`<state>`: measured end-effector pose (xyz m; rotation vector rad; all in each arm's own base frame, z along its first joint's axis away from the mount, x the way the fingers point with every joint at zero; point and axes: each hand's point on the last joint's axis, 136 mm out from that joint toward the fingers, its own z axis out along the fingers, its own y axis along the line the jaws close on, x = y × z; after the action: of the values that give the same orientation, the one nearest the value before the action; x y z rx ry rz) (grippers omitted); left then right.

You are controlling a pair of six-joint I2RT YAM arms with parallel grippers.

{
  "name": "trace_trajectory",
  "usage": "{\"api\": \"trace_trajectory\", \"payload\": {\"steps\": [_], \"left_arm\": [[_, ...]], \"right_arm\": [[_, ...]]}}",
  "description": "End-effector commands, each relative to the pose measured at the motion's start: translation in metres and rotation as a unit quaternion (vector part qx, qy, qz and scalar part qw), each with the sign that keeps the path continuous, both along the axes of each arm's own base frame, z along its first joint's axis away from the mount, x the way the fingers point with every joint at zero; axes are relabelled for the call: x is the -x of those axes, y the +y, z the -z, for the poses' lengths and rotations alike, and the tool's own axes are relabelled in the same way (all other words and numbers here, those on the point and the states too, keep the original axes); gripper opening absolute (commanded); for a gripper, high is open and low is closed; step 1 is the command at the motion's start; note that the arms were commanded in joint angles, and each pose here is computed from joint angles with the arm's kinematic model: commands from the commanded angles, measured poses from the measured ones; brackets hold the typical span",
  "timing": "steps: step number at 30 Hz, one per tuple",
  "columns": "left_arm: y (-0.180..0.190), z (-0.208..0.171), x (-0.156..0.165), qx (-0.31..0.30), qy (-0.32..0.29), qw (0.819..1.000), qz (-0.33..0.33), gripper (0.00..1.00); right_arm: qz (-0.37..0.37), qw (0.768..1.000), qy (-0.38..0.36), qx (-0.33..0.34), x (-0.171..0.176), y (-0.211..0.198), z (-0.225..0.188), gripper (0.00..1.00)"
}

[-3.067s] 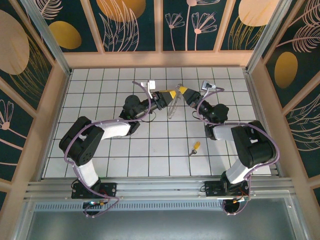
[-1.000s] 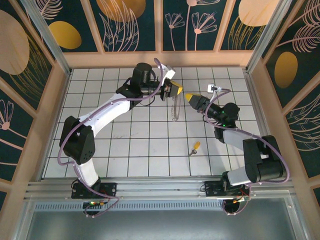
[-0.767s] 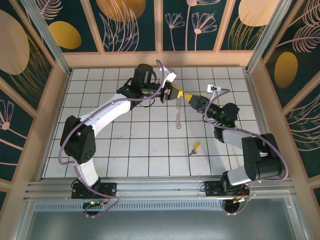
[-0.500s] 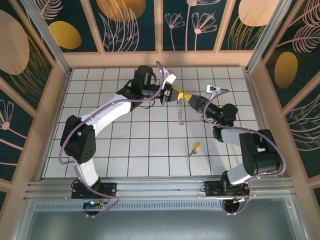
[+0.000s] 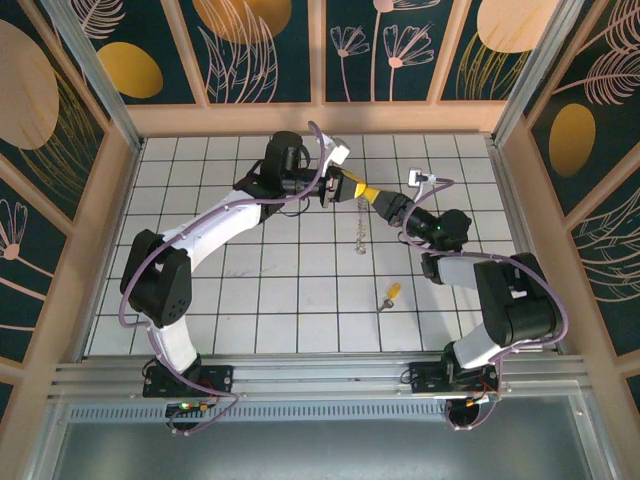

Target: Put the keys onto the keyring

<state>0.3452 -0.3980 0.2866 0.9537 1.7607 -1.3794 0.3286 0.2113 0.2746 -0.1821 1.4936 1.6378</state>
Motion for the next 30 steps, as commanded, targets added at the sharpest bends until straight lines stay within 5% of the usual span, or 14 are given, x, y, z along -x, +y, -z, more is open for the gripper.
{"api": "trace_trajectory", "payload": {"steps": [1,16,22,30], "left_arm": [[-0.0032,-0.0105,-0.0007,0.027,-0.014,0.999,0.011,0.0],[-0.0059,-0.0082,-0.0013,0.036,-0.002,0.999,0.017,0.0],[-0.0066,-0.0059,-0.0024,0.038,0.005,0.999,0.015,0.0],[-0.0053,-0.0085,-0.0047,0.052,0.012,0.999,0.001,0.03]], "right_arm": [[-0.017,0.999,-0.032,-0.013,0.0061,0.0055,-0.0135,0.21],[-0.028,0.998,-0.039,-0.026,0.0019,0.0123,-0.0195,0.22],[-0.029,0.998,-0.038,-0.034,0.0008,0.0126,-0.0197,0.0],[-0.014,0.998,-0.036,-0.044,-0.0008,0.0084,-0.0198,0.0]]}}
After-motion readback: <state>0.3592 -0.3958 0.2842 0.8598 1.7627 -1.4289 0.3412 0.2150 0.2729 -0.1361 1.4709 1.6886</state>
